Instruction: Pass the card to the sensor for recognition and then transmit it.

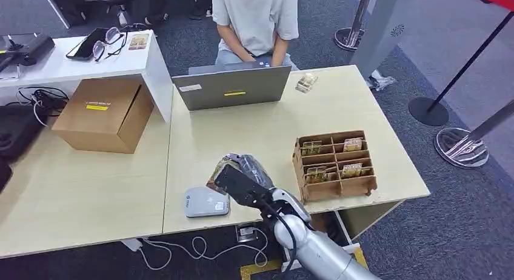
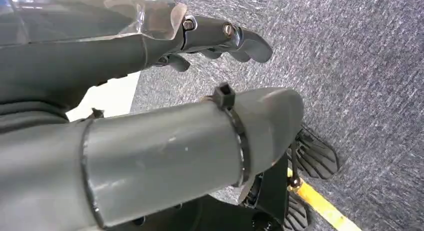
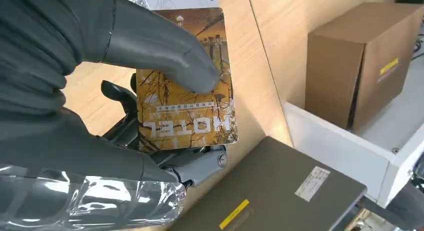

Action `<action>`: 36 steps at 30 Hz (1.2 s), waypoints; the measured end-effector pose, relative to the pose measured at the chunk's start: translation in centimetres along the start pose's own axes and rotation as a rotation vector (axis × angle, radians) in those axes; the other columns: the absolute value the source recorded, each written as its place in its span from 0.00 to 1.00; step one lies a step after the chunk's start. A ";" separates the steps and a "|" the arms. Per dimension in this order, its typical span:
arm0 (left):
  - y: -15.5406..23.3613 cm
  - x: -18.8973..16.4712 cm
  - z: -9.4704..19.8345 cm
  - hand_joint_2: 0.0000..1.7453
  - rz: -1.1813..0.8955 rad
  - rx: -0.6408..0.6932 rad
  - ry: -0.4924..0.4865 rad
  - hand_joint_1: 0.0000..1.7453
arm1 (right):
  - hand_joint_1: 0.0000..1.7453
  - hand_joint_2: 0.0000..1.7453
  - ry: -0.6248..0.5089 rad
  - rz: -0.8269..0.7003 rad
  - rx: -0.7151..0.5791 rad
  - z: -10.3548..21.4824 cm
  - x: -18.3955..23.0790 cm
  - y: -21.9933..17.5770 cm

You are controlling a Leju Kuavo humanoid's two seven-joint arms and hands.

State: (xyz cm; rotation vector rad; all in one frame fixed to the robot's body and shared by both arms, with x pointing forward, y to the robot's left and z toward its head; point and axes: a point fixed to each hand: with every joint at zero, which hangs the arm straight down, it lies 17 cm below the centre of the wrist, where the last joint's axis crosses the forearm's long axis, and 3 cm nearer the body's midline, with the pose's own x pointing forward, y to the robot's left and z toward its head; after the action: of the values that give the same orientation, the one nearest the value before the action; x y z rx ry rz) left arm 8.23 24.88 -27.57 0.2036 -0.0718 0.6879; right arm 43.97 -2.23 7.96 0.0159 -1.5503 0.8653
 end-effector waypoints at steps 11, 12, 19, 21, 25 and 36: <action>0.0 -0.1 0.0 0.00 -0.013 0.000 0.008 0.00 | 1.00 1.00 0.058 0.027 0.042 0.2 -1.8 2.0; 0.0 -0.1 0.0 0.00 -0.015 0.000 0.009 0.00 | 1.00 1.00 0.058 0.027 0.046 0.2 -1.8 2.2; -0.2 -0.1 0.0 0.00 -0.024 -0.001 0.016 0.00 | 1.00 1.00 0.052 0.041 0.073 -0.5 -1.1 3.1; -0.3 0.0 0.1 0.00 -0.027 -0.002 0.021 0.00 | 1.00 1.00 0.056 0.045 0.078 -0.8 -1.0 3.2; -0.4 0.0 0.1 0.00 -0.030 -0.004 0.021 0.00 | 1.00 1.00 0.078 0.050 0.080 -1.5 -1.2 3.1; -0.5 0.1 0.1 0.00 -0.031 -0.005 0.021 0.00 | 1.00 1.00 0.151 0.067 0.091 -2.3 -3.0 3.3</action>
State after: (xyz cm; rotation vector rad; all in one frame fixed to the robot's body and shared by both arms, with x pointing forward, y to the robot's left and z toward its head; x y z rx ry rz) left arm 8.64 24.59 -27.51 0.1919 -0.0500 0.6588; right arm 44.97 -0.09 3.55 -0.0356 -1.3764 0.9678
